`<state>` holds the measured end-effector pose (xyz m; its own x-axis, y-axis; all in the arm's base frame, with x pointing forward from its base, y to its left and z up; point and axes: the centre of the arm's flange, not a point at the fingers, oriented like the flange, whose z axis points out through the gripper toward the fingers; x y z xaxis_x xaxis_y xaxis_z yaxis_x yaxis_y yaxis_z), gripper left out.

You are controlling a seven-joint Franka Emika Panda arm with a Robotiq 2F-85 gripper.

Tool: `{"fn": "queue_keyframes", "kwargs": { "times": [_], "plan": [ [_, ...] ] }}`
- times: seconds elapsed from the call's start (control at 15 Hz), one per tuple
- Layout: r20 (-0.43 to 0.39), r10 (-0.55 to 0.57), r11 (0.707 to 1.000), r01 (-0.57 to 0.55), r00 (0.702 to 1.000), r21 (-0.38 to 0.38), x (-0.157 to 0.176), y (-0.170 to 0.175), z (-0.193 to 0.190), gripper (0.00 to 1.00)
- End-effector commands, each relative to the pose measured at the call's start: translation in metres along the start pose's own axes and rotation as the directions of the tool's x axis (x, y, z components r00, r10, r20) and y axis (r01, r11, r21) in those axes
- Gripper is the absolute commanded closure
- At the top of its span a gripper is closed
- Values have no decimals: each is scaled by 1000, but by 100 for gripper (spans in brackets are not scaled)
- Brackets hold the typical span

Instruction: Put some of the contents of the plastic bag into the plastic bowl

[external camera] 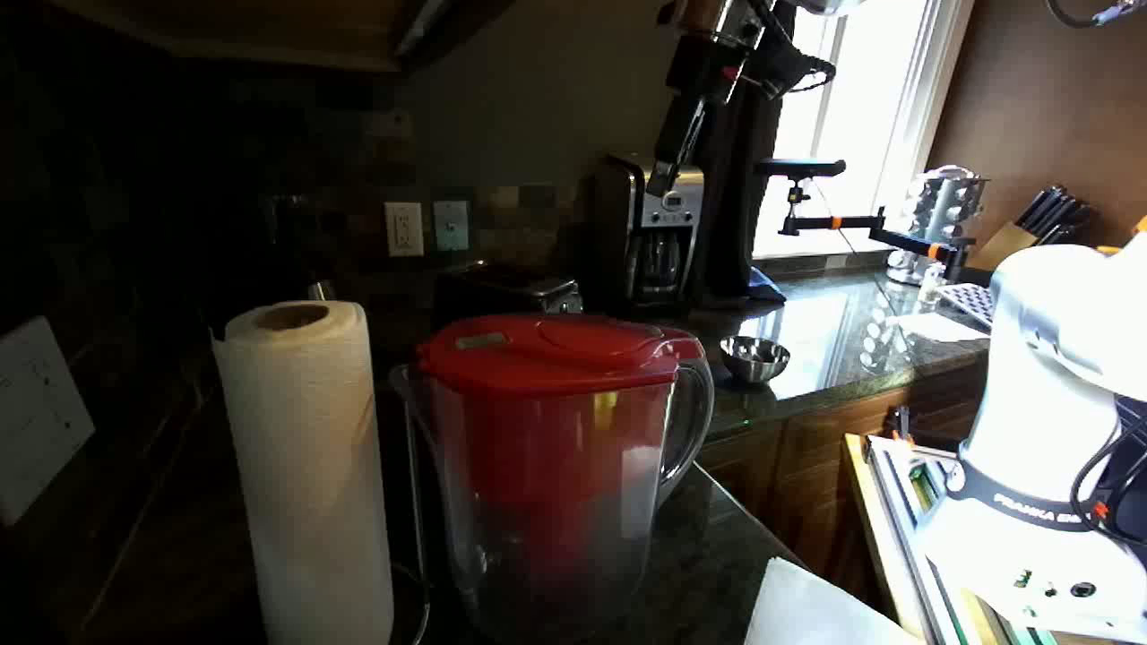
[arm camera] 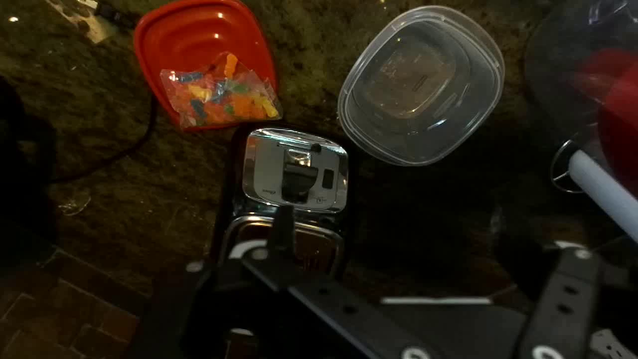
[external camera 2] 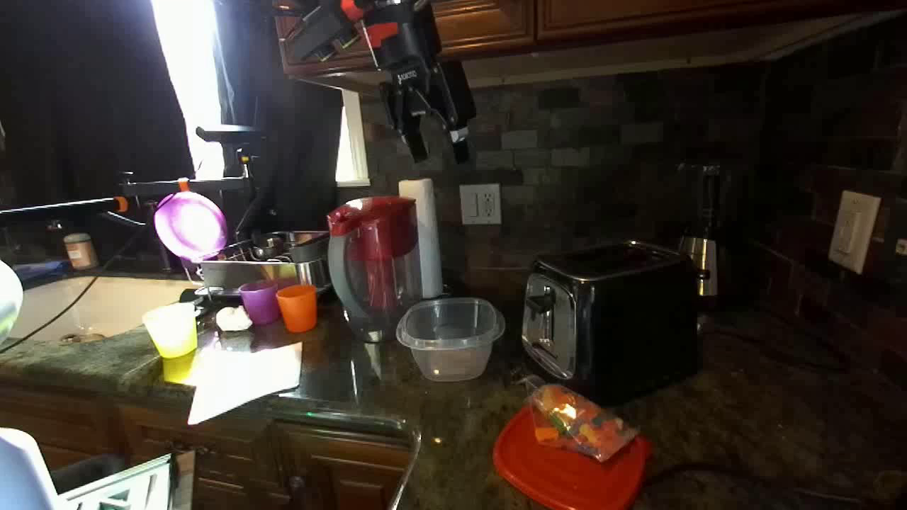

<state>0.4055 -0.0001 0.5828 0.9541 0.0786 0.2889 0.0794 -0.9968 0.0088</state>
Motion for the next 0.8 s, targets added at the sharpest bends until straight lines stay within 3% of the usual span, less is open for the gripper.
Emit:
{"fn": "queue_keyframes", "kwargs": {
  "times": [0.0, 0.47, 0.73],
  "plan": [
    [0, 0, 1000, 0, 1000, 0, 0, 0, 0, 0],
    [0, 0, 1000, 0, 1000, 0, 0, 0, 0, 0],
    [44, 194, 980, -192, 980, -54, -1, 22, 23, 0]
  ]
}}
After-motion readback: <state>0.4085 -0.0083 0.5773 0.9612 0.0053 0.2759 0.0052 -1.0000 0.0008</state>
